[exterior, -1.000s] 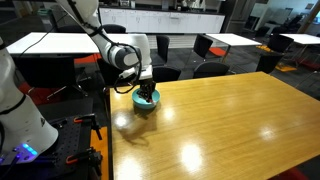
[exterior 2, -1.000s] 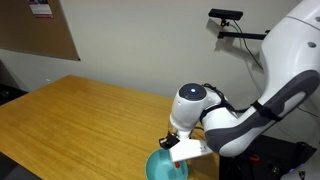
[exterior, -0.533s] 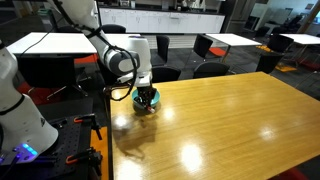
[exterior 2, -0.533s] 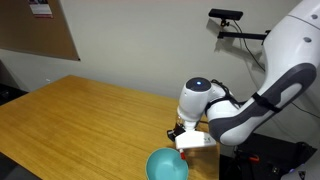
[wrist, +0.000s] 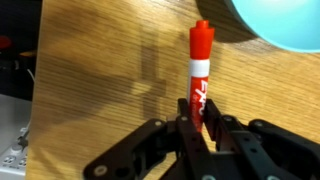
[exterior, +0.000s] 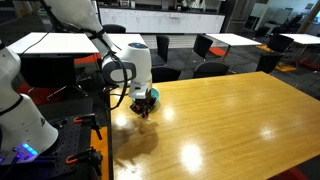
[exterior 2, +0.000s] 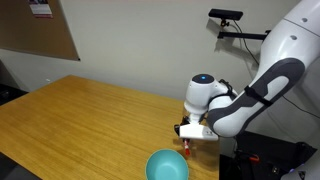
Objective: Take the marker from the bowl and put it on the table
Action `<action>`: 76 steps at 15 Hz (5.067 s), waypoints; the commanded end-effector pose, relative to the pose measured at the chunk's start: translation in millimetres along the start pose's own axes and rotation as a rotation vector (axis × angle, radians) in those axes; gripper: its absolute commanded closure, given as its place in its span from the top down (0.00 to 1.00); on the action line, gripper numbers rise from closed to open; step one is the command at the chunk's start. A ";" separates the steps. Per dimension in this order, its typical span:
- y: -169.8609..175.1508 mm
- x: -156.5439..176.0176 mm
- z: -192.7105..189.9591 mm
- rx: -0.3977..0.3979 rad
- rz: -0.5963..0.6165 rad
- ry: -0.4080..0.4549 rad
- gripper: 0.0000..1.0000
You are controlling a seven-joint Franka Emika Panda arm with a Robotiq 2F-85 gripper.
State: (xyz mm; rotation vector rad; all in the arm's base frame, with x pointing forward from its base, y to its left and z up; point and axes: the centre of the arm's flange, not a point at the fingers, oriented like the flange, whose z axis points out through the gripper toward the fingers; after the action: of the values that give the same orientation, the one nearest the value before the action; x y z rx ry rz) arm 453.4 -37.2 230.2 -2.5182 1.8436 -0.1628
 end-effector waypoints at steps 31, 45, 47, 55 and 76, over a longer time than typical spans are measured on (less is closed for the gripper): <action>47.3 53.7 -12.4 0.090 0.292 -0.062 0.05; 93.6 112.9 -31.4 0.099 0.533 -0.030 0.05; 97.0 119.2 -31.9 0.100 0.549 -0.028 0.05; 97.0 122.2 -37.0 0.111 0.555 -0.031 0.59; 108.1 84.0 -98.4 0.220 0.322 0.019 1.00</action>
State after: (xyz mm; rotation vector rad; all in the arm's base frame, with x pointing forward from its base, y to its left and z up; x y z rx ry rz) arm 390.1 -160.4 297.6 -2.0007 2.1751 -0.3248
